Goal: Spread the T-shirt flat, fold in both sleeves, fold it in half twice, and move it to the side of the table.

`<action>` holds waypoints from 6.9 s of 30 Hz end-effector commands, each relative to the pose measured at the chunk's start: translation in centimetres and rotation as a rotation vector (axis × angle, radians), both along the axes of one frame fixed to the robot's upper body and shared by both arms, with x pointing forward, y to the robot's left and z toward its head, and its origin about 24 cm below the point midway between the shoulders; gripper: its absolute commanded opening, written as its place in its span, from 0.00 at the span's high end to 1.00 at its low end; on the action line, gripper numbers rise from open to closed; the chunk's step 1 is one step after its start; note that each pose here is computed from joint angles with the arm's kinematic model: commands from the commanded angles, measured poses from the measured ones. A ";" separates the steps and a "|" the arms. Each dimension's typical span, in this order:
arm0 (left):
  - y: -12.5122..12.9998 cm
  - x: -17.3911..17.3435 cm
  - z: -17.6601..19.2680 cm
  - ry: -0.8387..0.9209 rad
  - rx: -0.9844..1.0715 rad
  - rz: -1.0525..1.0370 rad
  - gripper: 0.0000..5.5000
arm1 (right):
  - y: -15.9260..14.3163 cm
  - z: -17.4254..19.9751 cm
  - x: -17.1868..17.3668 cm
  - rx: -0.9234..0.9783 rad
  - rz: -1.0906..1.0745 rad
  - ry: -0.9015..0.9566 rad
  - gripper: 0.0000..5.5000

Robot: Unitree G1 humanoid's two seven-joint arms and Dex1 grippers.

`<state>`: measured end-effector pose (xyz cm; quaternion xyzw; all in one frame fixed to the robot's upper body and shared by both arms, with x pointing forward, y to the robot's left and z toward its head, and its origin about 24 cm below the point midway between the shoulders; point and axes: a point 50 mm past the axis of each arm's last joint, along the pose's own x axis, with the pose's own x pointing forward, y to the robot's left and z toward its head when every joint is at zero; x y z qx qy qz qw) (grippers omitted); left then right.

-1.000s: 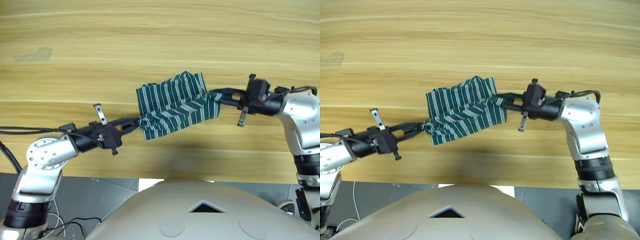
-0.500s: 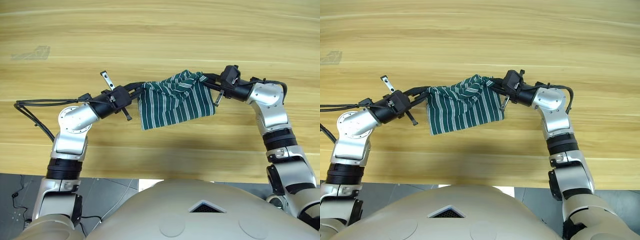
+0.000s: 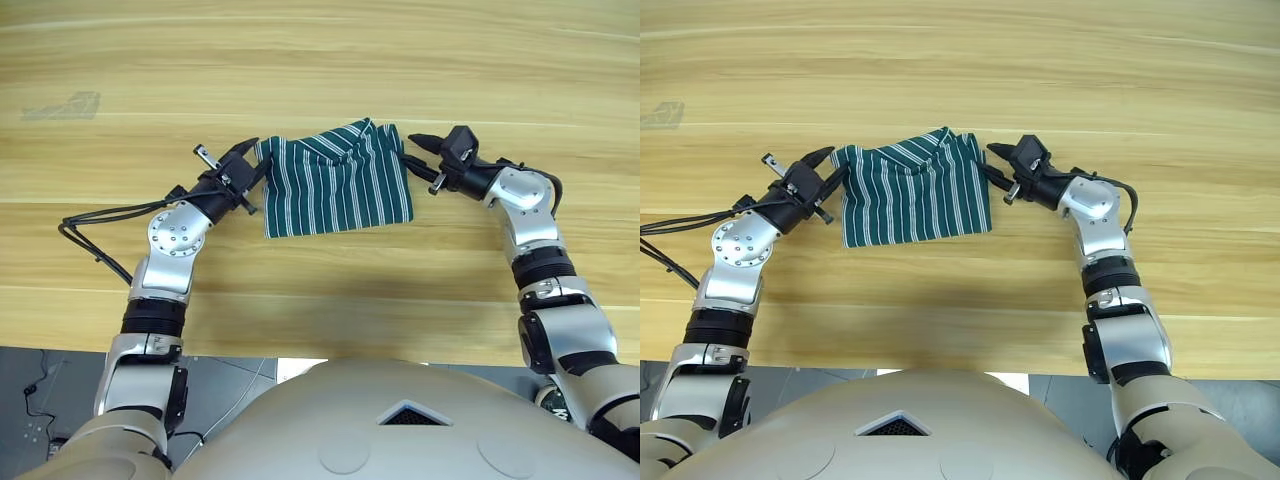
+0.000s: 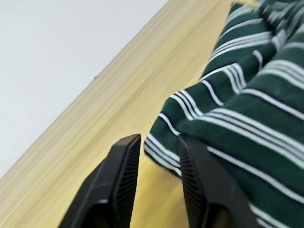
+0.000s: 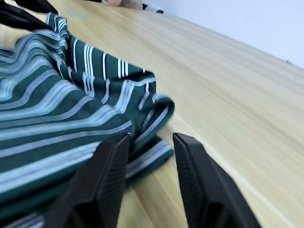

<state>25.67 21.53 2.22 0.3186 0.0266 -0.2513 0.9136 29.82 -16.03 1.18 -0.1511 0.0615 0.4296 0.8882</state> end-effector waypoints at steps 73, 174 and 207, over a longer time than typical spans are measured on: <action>0.5 1.2 -0.6 -0.253 -0.168 0.445 0.67 | 2.5 3.9 5.1 0.125 -0.036 0.151 1.00; -5.8 -0.2 3.2 -0.480 -0.532 0.365 0.67 | -0.5 2.7 -0.7 0.510 -0.765 -0.450 0.83; -6.4 0.6 2.5 -0.428 -0.570 0.398 0.67 | -0.1 1.7 -1.5 0.560 -0.765 -0.383 0.83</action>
